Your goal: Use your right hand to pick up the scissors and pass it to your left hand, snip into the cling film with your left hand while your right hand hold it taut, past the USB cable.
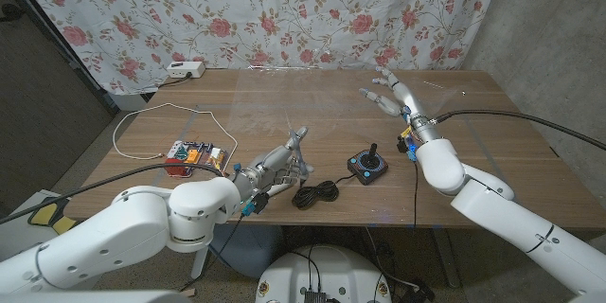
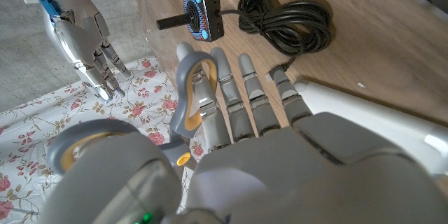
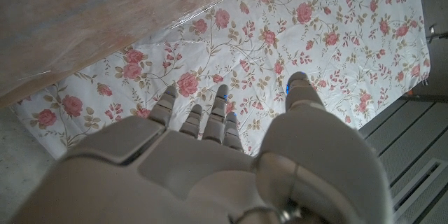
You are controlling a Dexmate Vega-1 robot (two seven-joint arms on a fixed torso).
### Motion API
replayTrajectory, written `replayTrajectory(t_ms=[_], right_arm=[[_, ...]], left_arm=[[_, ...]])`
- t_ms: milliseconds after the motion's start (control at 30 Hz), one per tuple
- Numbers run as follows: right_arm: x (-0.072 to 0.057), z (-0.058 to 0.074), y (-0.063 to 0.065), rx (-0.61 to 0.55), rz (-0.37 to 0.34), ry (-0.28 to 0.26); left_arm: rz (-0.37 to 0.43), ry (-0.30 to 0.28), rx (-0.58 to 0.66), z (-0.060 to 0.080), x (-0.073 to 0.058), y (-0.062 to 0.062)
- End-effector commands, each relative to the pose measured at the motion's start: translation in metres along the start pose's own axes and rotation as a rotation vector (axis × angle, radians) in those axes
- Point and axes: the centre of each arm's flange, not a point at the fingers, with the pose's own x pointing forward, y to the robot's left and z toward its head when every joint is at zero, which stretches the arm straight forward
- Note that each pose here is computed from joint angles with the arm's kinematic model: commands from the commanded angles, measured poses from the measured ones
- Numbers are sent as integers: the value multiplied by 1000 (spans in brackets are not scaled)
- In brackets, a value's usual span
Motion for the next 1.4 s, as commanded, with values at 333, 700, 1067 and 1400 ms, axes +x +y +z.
replayTrajectory(t_ms=[333,700,1067,1400], right_arm=[[32,30,11,-380,149,-8],[33,38,36,-576,117,-23],[38,37,60,-752,104,-73],[41,31,65,-754,170,-70]], left_arm=[[-34,8,21,6,1,0],[-52,26,53,7,1,1],[-65,39,37,6,-1,1],[-76,47,53,12,-1,-2]])
